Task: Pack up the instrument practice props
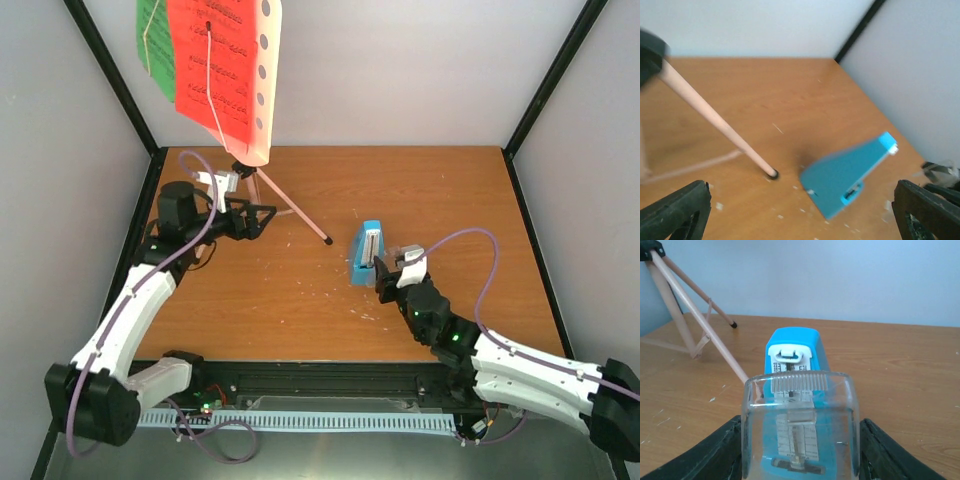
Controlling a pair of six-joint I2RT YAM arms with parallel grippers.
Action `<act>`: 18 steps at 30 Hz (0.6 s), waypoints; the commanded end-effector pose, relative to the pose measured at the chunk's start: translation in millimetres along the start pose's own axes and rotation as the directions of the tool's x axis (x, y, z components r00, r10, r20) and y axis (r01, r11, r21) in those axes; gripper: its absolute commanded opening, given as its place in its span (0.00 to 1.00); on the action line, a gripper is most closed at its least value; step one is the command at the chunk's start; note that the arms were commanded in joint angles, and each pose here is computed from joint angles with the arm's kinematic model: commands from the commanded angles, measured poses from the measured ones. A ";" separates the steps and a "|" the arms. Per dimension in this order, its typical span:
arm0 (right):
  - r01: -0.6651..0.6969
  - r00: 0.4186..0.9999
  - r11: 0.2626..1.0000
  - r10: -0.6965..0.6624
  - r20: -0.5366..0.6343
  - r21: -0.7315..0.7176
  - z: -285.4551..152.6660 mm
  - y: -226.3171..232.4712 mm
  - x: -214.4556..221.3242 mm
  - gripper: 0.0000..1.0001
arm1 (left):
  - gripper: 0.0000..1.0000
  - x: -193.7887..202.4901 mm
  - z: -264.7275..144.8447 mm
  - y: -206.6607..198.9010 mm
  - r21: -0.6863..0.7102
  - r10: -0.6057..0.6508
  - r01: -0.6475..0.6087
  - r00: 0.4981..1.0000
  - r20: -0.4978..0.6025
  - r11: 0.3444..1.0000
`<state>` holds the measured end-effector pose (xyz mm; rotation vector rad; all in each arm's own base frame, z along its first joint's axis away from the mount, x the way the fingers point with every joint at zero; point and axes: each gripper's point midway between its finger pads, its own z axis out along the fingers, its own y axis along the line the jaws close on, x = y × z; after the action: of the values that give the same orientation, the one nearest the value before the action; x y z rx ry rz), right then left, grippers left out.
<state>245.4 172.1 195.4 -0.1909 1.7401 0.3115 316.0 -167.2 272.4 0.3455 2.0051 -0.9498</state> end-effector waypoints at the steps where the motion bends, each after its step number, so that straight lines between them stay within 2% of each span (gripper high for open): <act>1: -0.031 0.991 0.995 0.019 0.132 0.092 1.5 -5.7 -27.1 0.53 | 0.99 -32.8 -38.4 31.3 -0.339 0.196 -0.158 0.977 0.081 0.928; 4: -0.042 0.989 0.995 0.028 0.145 0.094 7.6 -0.7 -26.8 0.53 | 0.99 -30.7 -57.9 60.8 -0.522 0.255 -0.171 0.963 0.092 0.835; 6: -0.044 0.989 0.994 0.029 0.146 0.098 12.1 2.5 -25.2 0.53 | 0.99 -24.4 -63.0 70.5 -0.567 0.267 -0.166 0.959 0.099 0.807; 18: -0.045 0.990 0.995 0.032 0.139 0.092 33.1 19.2 -13.1 0.53 | 0.99 -15.1 -56.2 65.2 -0.519 0.282 -0.199 0.955 0.087 0.832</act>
<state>268.7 194.5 182.5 -0.1403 1.6859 0.2190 326.3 -83.5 262.9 0.1910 1.9527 -0.2927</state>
